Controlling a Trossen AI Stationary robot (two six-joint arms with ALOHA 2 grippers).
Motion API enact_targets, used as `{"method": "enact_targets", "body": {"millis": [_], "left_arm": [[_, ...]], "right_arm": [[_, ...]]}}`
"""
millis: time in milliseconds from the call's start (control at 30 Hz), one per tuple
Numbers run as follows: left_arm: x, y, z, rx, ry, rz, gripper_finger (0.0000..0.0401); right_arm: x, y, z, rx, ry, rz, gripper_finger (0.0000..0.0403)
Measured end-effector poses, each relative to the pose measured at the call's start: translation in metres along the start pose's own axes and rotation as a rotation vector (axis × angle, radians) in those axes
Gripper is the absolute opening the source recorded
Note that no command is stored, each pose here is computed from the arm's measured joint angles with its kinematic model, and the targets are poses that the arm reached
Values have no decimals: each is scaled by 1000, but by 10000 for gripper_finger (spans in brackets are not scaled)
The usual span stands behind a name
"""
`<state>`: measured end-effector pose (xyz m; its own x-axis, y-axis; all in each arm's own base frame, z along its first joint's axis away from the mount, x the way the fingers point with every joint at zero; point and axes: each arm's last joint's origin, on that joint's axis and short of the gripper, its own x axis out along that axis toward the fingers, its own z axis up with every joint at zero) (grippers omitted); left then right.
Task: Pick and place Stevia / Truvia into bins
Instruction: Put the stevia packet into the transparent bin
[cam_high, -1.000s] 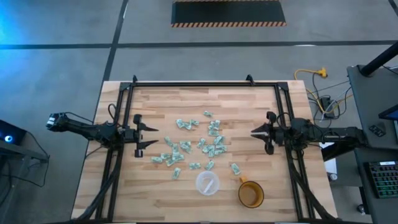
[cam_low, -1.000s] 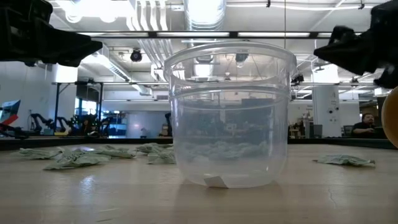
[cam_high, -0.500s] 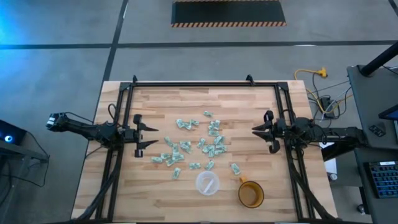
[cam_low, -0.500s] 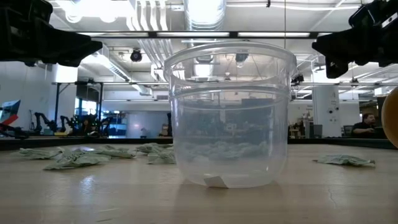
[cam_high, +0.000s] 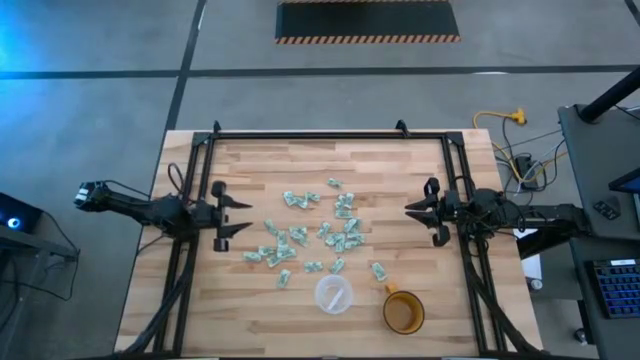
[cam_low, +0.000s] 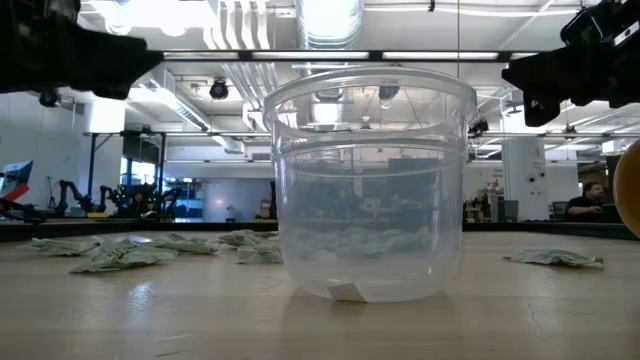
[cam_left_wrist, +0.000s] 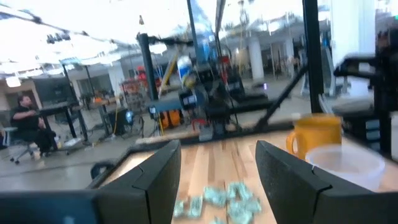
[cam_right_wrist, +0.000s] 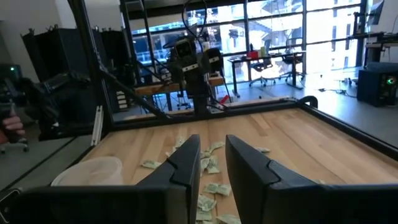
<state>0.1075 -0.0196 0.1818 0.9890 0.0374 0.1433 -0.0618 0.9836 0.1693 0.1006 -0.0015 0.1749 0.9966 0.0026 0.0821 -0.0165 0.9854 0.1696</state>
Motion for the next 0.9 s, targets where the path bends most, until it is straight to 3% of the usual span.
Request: {"method": "enact_targets", "body": {"millis": [233, 433, 633, 900], "left_arm": [[-2, 4, 17, -104, -176, 32, 192], [-5, 8, 28, -145, -294, 72, 192], [-6, 15, 27, -213, -246, 316, 192], [5, 12, 15, -168, -108, 395, 192]], "right_arm": [[0, 0, 2, -147, -24, 1, 68], [-1, 2, 14, -114, -150, 16, 68], [-2, 3, 18, -216, -193, 11, 68], [-2, 3, 18, -238, -192, 9, 68]]}}
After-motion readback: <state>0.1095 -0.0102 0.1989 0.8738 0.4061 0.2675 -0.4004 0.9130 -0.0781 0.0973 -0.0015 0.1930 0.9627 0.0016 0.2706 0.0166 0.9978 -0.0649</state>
